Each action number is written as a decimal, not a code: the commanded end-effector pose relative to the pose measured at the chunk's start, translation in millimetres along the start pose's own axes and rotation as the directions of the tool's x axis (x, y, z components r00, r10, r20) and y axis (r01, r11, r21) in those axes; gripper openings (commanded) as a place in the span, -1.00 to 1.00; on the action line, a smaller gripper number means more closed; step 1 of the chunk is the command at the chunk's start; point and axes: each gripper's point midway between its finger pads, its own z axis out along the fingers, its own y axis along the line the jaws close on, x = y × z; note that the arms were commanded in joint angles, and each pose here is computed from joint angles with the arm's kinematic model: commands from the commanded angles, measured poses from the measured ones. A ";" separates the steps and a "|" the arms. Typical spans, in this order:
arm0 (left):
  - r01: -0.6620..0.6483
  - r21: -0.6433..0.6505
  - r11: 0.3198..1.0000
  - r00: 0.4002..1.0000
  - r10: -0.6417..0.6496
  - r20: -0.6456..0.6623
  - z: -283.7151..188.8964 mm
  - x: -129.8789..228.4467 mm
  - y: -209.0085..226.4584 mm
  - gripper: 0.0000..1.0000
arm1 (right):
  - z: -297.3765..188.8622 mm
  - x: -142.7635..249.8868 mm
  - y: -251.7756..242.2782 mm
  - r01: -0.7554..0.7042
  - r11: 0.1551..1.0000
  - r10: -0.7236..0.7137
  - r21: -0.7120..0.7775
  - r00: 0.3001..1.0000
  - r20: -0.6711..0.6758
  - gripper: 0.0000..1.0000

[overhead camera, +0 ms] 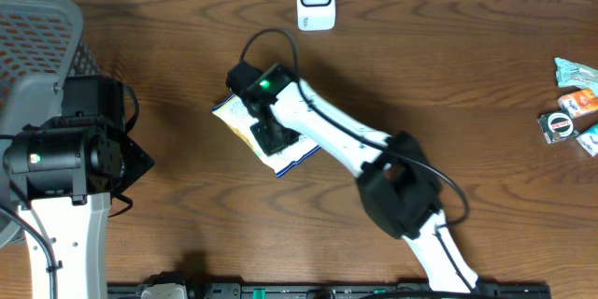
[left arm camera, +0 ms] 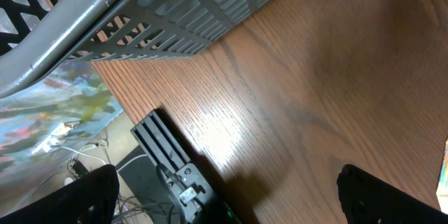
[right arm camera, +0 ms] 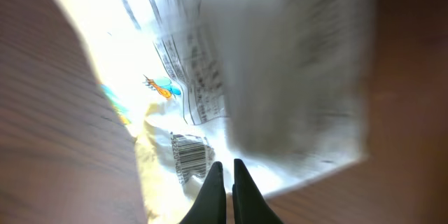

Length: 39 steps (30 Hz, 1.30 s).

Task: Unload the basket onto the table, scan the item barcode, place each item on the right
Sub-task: 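Lift the snack bag and turn it in the right gripper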

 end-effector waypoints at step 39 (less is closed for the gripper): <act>0.016 -0.004 1.000 1.000 -0.016 0.001 -0.5 0.4 2.4 0.95 | -65.9 -53.4 10.1 0.019 0.996 0.008 -0.090 0.957 0.289 -0.13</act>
